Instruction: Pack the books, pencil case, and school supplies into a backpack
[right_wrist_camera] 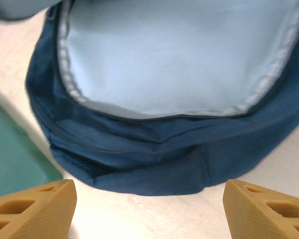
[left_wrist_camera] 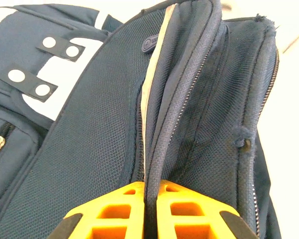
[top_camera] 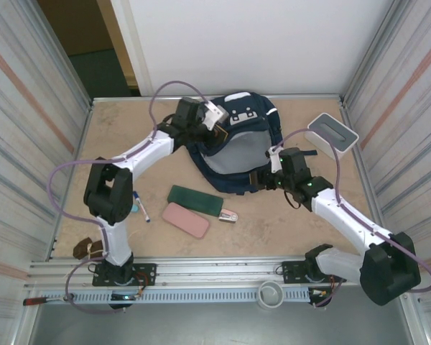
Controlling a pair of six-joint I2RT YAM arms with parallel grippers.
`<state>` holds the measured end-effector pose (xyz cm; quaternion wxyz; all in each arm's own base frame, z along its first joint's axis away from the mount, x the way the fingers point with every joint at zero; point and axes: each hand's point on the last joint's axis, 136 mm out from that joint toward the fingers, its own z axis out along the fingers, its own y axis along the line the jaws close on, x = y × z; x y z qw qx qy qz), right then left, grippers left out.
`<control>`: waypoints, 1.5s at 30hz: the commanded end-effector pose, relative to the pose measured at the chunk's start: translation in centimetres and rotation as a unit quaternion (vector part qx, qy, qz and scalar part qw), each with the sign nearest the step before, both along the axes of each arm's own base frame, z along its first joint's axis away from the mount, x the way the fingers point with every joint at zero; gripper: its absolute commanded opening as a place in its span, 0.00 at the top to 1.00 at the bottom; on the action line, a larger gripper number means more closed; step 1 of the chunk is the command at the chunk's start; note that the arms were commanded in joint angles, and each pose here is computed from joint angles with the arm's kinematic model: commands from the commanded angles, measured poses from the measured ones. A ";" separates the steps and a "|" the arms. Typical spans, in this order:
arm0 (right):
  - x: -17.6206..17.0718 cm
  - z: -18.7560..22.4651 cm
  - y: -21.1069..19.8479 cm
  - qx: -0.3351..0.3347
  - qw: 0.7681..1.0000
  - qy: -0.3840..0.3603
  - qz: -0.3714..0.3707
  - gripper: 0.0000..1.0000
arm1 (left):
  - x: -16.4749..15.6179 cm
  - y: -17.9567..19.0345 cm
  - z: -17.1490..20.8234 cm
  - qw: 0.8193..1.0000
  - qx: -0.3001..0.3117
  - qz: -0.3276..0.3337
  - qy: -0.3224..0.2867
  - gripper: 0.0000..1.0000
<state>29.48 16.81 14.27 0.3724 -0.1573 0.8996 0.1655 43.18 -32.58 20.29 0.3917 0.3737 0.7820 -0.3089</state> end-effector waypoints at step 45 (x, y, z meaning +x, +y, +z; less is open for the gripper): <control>-1.1 -10.3 20.5 -0.184 0.922 0.009 0.340 0.09 | 0.8 1.1 4.3 0.997 -0.067 -0.028 0.017 1.00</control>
